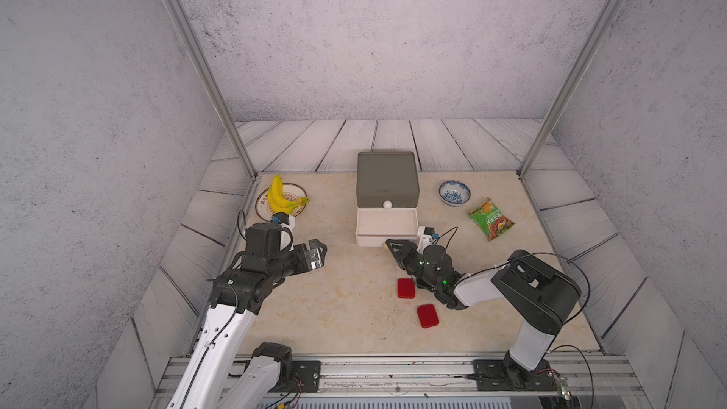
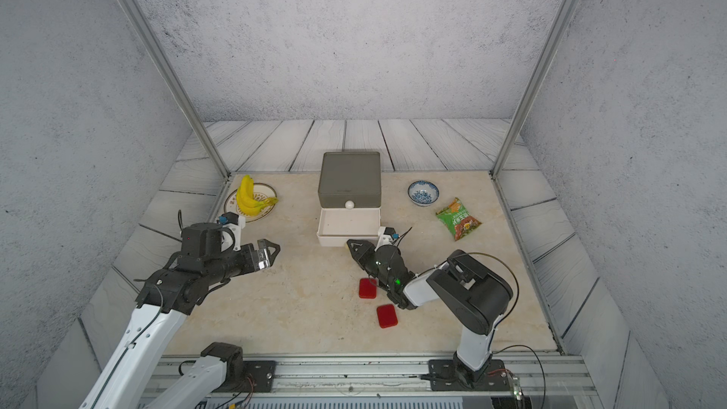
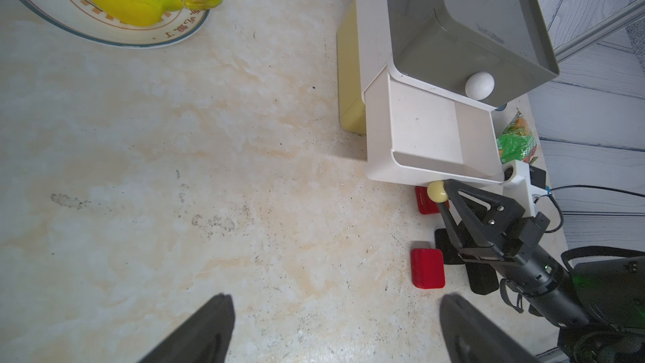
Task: Place the brooch boxes into the drawer by color
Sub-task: Open the drawer in the storage box, then pick up the brooch box from the center of the board.
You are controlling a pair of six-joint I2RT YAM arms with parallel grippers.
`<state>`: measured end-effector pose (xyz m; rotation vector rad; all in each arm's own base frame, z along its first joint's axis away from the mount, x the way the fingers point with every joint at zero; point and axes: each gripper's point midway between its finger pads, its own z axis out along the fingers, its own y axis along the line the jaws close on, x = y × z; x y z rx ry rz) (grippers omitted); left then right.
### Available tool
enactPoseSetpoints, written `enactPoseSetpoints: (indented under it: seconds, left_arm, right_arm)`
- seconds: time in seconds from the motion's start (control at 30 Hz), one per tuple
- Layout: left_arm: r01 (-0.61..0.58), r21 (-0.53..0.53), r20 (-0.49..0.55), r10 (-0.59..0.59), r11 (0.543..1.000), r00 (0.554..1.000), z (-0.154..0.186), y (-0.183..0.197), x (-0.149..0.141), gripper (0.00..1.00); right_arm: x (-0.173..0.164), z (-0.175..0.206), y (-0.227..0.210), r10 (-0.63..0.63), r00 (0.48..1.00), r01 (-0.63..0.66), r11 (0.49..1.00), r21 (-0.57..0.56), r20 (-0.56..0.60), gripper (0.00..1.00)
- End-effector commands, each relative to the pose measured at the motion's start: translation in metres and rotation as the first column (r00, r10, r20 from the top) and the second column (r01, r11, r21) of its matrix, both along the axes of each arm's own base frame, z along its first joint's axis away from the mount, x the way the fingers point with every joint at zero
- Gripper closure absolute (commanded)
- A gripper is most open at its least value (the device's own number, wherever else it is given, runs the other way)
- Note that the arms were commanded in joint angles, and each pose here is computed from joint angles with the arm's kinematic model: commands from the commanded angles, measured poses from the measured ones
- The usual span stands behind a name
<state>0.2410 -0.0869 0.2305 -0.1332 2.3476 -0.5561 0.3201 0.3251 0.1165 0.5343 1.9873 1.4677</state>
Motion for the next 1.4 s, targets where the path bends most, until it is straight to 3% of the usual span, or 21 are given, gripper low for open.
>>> enactPoseSetpoints:
  seconds: [0.0,0.13,0.27,0.4,0.7,0.83,0.9,0.97,1.1,1.17,1.27,1.37]
  left_arm:
    - [-0.010,-0.002,-0.008,0.010,1.000,1.000,-0.001,0.003,-0.004,0.02]
    - [-0.013,-0.002,-0.007,0.013,1.000,1.000,0.001,0.003,-0.004,0.02]
    - [-0.015,-0.002,-0.008,0.015,1.000,1.000,0.001,0.004,-0.004,0.02]
    - [-0.018,-0.008,-0.008,0.018,1.000,1.000,0.002,0.003,-0.003,0.02]
    - [-0.025,-0.007,-0.012,0.025,1.000,1.000,0.003,0.004,-0.001,0.02]
    - [-0.024,-0.011,-0.019,0.024,1.000,1.000,0.002,0.003,0.000,0.02]
    - [-0.017,-0.021,-0.024,0.016,1.000,1.000,0.001,0.000,0.001,0.02]
    - [-0.008,-0.031,-0.030,0.007,0.999,1.000,0.002,-0.003,0.003,0.02]
    - [0.008,-0.038,-0.033,-0.009,0.999,0.999,0.004,-0.007,0.005,0.02]
    - [0.015,-0.035,-0.030,-0.016,0.999,0.999,0.005,-0.008,0.007,0.02]
    - [0.024,-0.031,-0.034,-0.025,0.999,0.999,0.004,-0.010,0.012,0.02]
    - [0.034,-0.039,-0.036,-0.036,0.999,0.999,0.004,-0.014,0.015,0.02]
  right_arm:
    - [-0.007,0.014,0.003,0.024,0.999,-0.025,0.999,0.031,0.028,0.81]
    - [-0.009,0.016,0.003,0.031,0.999,-0.032,0.999,0.030,0.031,0.74]
    - [-0.011,0.020,0.002,0.038,0.998,-0.039,0.999,0.023,0.040,0.50]
    - [-0.015,0.031,-0.002,0.042,0.997,-0.041,0.999,-0.020,0.067,0.38]
    - [-0.040,0.047,-0.033,0.059,0.993,-0.040,0.985,-0.170,0.106,0.30]
    - [-0.059,0.050,-0.061,0.065,0.991,-0.026,0.952,-0.305,0.121,0.29]
    - [-0.069,0.048,-0.083,0.062,0.991,-0.008,0.906,-0.423,0.116,0.29]
    - [-0.078,0.044,-0.114,0.044,0.993,0.026,0.824,-0.566,0.110,0.27]
    - [-0.103,0.044,-0.187,0.025,0.997,0.045,0.549,-0.834,0.071,0.22]
    - [-0.118,0.041,-0.209,0.026,1.000,-0.014,0.450,-0.893,-0.003,0.22]
    - [-0.140,0.024,-0.220,0.035,0.989,-0.146,0.385,-0.911,-0.144,0.20]
    - [-0.154,0.006,-0.219,0.048,0.966,-0.254,0.363,-0.897,-0.254,0.17]
